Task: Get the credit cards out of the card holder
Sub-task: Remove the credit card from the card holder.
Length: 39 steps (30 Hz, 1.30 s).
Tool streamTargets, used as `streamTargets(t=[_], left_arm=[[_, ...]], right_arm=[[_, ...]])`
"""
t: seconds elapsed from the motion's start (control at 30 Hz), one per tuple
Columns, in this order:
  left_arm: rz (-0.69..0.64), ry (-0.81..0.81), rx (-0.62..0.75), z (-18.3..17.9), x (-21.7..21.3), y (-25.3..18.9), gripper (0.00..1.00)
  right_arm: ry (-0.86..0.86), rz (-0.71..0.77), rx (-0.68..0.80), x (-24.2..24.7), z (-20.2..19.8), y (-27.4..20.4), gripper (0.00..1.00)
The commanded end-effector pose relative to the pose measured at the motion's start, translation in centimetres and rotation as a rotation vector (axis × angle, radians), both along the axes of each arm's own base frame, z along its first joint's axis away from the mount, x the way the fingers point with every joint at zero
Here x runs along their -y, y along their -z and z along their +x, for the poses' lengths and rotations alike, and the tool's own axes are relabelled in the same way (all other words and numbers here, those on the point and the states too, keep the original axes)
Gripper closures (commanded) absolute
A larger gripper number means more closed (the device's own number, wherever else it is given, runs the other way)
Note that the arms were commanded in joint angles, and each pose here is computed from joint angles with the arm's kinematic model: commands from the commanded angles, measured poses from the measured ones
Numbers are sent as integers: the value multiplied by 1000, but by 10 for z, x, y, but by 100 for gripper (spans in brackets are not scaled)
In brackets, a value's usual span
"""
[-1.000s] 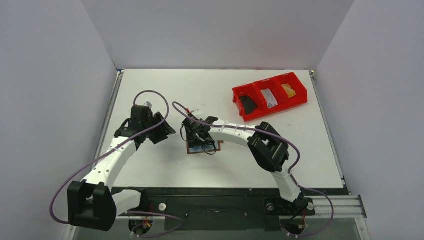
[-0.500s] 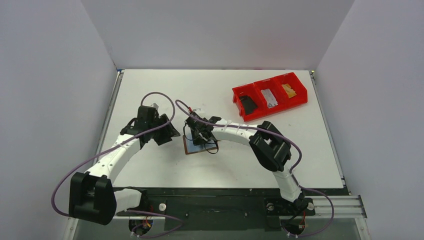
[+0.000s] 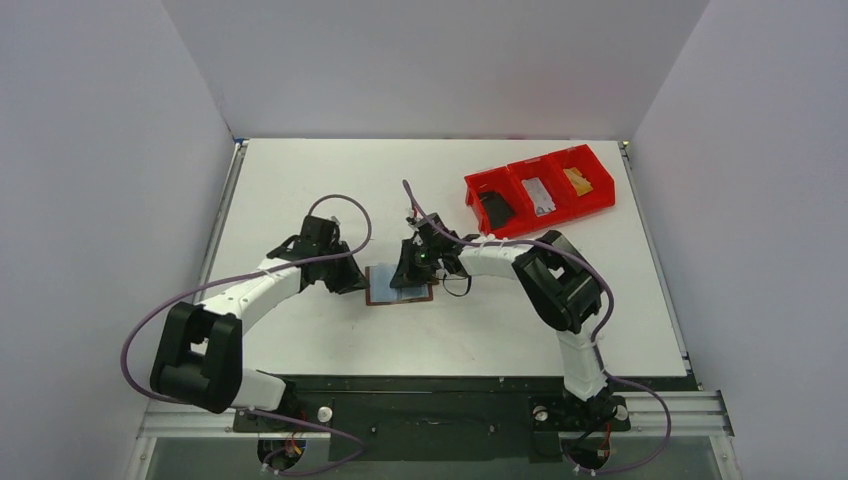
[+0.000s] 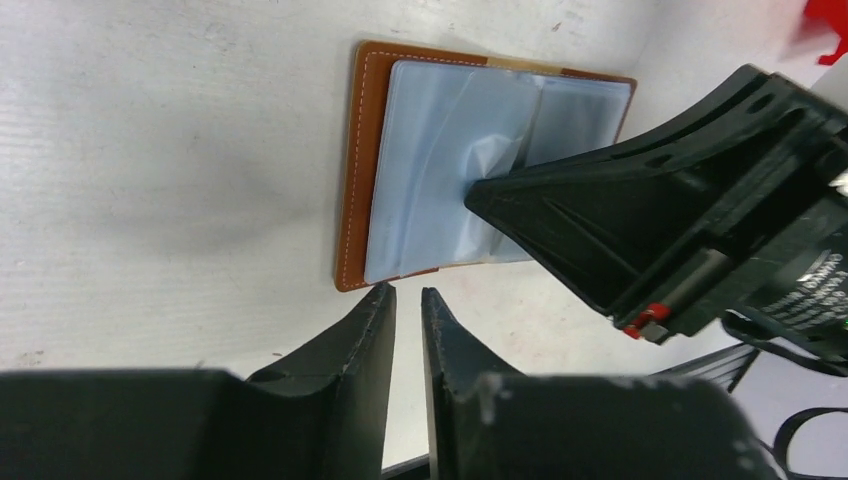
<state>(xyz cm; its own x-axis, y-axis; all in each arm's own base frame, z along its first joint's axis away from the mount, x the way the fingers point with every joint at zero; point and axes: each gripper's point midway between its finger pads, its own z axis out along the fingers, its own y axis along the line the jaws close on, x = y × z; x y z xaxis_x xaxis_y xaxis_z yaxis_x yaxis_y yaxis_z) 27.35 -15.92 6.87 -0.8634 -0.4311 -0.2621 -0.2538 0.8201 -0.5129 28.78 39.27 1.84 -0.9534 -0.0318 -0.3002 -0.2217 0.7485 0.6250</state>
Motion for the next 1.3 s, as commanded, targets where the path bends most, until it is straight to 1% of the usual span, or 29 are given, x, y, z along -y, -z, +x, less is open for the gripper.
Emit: streamTargets(t=[0.0,0.1,0.37,0.4,0.5,0.57,0.7,0.77,0.83,0.87,0.9,0.93,0.97,1.0,1.03,1.1,1.17,1.27], left_arm=[[-11,10,37,16,11,1,89],[9,8,26,20,12,9,92],[30,35,2,29,18,24,92],[29,39,3,30,19,24,90],[18,57,2,30,25,28,78],[4,66,3,29,29,29,73],[-35,82,14,30,38,27,70],[-50,86,22,32,41,25,74],[-65,89,29,32,44,22,82],[-71,89,33,33,45,20,89],[-75,88,36,33,46,18,93],[-78,88,39,33,46,16,100],[-80,85,43,34,46,15,100],[-82,85,51,34,46,11,100],[-85,84,56,34,46,9,100],[-88,85,63,34,47,4,100],[-91,91,72,34,48,-1,100],[-92,103,89,34,52,-10,100]], right_arm=[[-29,30,-108,3,-21,36,100],[-31,43,-116,3,-22,36,100],[-31,48,-119,7,-23,37,100],[-30,49,-119,8,-22,37,100],[-31,45,-120,9,-23,38,100],[-32,45,-120,9,-23,39,100],[-34,45,-117,9,-23,37,100],[-33,41,-113,9,-22,35,100],[-34,36,-99,10,-19,31,100],[-38,40,-82,8,-16,24,100],[-33,26,-81,10,-16,23,99],[-34,30,-62,9,-12,14,97],[-30,19,-61,10,-13,12,88],[-30,27,-36,9,-9,1,84],[-27,24,-32,10,-8,-4,74],[-18,32,11,11,-3,-27,63],[0,31,47,14,3,-47,57],[39,18,75,24,10,-64,54]])
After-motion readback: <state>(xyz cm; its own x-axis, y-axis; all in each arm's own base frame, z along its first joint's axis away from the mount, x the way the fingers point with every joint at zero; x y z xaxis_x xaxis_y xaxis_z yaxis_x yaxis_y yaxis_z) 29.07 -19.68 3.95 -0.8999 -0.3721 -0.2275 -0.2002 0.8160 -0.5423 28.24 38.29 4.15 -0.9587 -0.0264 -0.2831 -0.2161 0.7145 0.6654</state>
